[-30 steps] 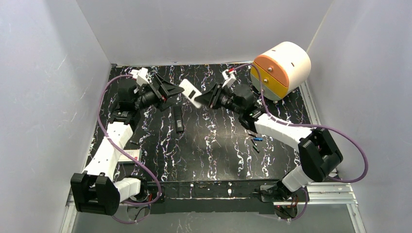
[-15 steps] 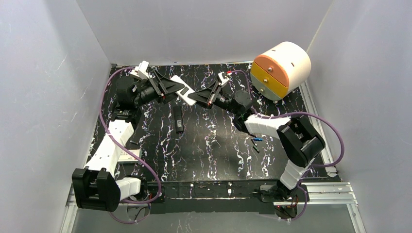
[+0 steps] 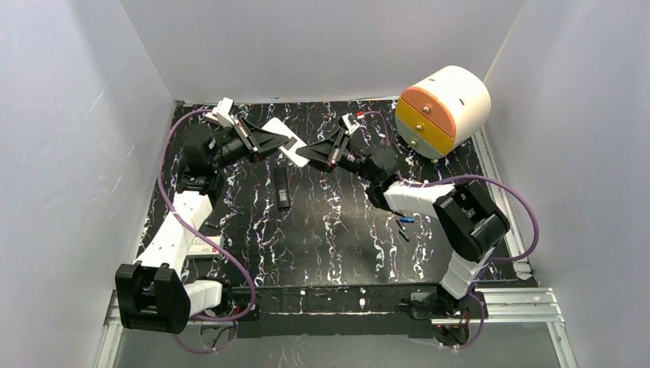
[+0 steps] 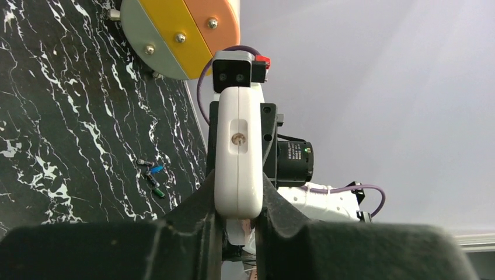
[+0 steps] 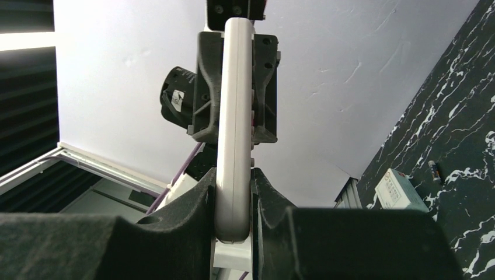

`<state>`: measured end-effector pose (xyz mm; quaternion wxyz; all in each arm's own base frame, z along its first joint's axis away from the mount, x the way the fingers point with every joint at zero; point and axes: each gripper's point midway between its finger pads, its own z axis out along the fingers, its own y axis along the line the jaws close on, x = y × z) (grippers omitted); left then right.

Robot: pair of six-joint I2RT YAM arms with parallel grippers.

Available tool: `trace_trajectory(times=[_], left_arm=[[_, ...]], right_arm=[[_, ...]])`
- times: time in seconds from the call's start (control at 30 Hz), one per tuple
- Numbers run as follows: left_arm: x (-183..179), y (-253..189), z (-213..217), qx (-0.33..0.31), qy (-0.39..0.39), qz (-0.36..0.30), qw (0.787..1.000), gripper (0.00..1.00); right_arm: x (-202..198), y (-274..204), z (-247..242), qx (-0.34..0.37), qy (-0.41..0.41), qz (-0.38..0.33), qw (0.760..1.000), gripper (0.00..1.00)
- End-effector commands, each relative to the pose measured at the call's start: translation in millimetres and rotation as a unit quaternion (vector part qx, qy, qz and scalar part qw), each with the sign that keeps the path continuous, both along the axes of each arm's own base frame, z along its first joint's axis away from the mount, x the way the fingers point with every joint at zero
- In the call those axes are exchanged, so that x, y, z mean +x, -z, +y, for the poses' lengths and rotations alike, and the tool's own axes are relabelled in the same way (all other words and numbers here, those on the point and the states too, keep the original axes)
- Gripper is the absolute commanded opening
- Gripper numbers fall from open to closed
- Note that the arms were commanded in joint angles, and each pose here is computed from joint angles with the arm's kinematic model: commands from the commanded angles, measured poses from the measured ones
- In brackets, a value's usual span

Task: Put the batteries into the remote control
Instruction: Adjust the remote control, then remove the battery cover from the remote control.

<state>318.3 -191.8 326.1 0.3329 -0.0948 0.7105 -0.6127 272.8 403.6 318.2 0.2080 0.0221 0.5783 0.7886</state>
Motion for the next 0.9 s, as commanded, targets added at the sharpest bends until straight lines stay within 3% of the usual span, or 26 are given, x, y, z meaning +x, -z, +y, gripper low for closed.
trace_trajectory(times=[0.0, 0.1, 0.2, 0.4, 0.5, 0.57, 0.87], left_arm=[[-8, -18, -2, -0.009, 0.013, -0.040, 0.999, 0.00], [-7, -22, -1, -0.011, 0.007, -0.045, 0.999, 0.00], [-5, -26, 1, -0.017, -0.004, -0.045, 0.999, 0.00], [-2, -34, 4, -0.029, -0.025, -0.044, 0.998, 0.00], [-1, -37, 6, -0.032, -0.034, -0.046, 0.998, 0.00], [2, -39, 9, -0.036, -0.049, -0.044, 0.997, 0.00], [23, -44, 15, -0.061, -0.075, -0.014, 0.995, 0.00]], right_arm=[[-7, -18, -3, 0.029, -0.003, -0.031, 0.999, 0.36], [-3, -19, -8, 0.033, 0.021, -0.031, 0.999, 0.56], [5, -13, -8, 0.015, 0.046, -0.026, 0.999, 0.61], [10, 4, -10, -0.018, 0.068, -0.014, 0.997, 0.48], [8, 10, -11, -0.023, 0.065, -0.011, 0.998, 0.27], [4, 12, -11, -0.020, 0.058, -0.017, 0.998, 0.18], [-16, -6, -30, 0.057, 0.037, -0.088, 0.994, 0.14]])
